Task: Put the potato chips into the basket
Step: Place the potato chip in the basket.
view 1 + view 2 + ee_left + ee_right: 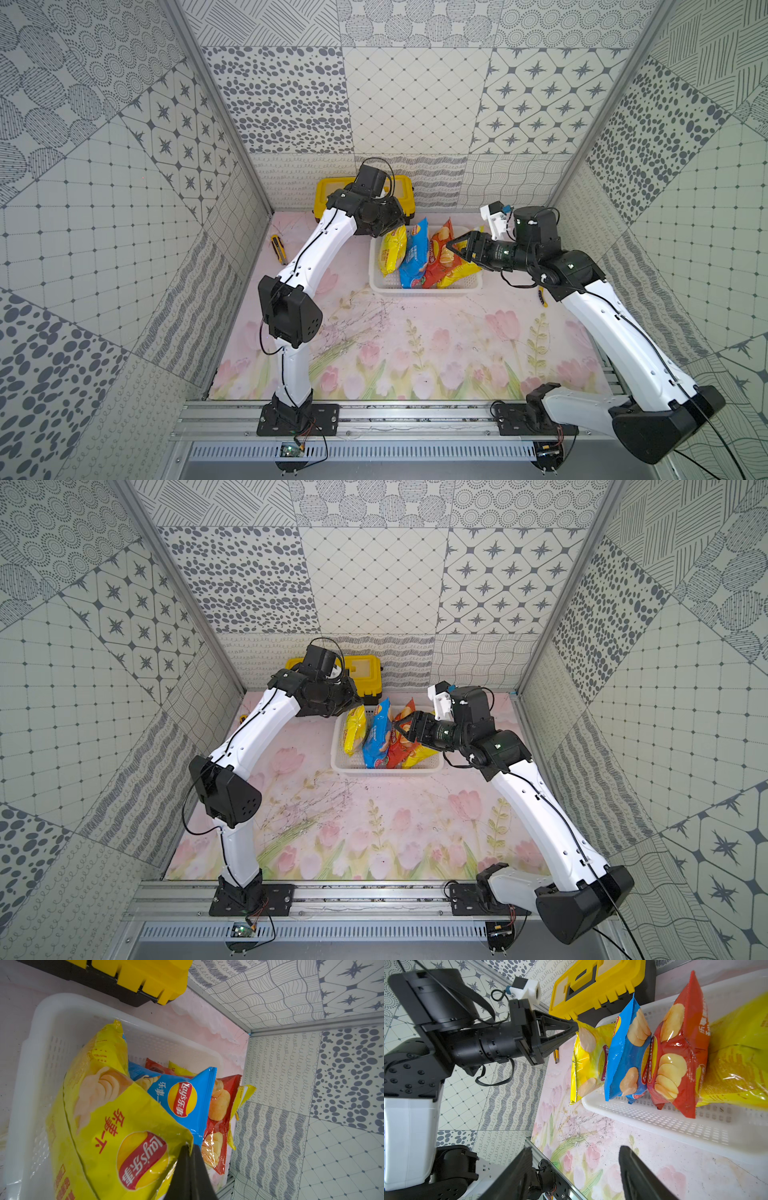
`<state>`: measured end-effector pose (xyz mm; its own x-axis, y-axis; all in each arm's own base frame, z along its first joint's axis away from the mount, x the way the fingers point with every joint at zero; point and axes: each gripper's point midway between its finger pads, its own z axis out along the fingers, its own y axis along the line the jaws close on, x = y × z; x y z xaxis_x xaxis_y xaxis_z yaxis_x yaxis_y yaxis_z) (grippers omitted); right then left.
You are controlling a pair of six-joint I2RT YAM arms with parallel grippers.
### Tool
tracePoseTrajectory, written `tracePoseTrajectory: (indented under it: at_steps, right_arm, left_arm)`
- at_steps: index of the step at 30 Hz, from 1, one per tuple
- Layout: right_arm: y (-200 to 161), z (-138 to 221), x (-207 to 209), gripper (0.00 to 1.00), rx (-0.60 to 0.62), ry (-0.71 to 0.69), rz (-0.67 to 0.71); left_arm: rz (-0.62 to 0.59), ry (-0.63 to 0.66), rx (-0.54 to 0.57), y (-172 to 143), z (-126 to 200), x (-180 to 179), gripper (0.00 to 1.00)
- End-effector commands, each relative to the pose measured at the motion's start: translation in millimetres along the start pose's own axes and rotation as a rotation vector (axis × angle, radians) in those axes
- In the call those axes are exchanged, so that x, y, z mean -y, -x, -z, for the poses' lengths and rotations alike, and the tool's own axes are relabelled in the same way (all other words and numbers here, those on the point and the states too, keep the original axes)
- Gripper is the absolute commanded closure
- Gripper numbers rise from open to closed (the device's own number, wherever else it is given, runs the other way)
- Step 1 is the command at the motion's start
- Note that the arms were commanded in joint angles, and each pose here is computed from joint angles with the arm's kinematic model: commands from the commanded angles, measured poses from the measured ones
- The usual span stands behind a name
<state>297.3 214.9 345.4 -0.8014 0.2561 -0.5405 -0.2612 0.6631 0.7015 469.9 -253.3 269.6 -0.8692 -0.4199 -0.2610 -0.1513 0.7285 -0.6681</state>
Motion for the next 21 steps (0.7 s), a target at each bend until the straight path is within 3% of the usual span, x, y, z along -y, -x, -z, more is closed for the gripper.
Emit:
tracePoseTrajectory:
  at_steps: [1, 3, 8, 12, 16, 21]
  right_arm:
    - [6.6, 1.7, -2.6, 0.30, 0.026, 0.017, 0.018]
    - [7.9, 2.1, -0.5, 0.30, 0.030, 0.012, 0.012]
    - [9.1, 2.8, 1.7, 0.30, 0.035, 0.007, 0.004]
    - [12.3, 6.9, 5.0, 0.29, 0.051, -0.002, 0.002]
    - [24.4, 17.7, 21.5, 0.20, 0.100, -0.040, -0.012]
    - [47.7, 31.1, 54.9, 0.03, 0.181, -0.126, -0.043]
  left_arm:
    - [0.038, 0.055, -0.016, 9.0, -26.5, -23.3, 1.00]
    - [0.051, 0.051, -0.020, 11.4, -36.3, -26.2, 0.97]
    - [0.067, 0.034, -0.010, 20.5, -48.0, -24.6, 0.77]
    - [0.051, 0.011, -0.005, 23.8, -40.0, -17.2, 0.49]
    - [0.001, -0.048, 0.043, 27.0, -1.7, 6.8, 0.02]
    - [-0.091, -0.102, 0.129, 25.6, 63.3, 34.5, 0.01]
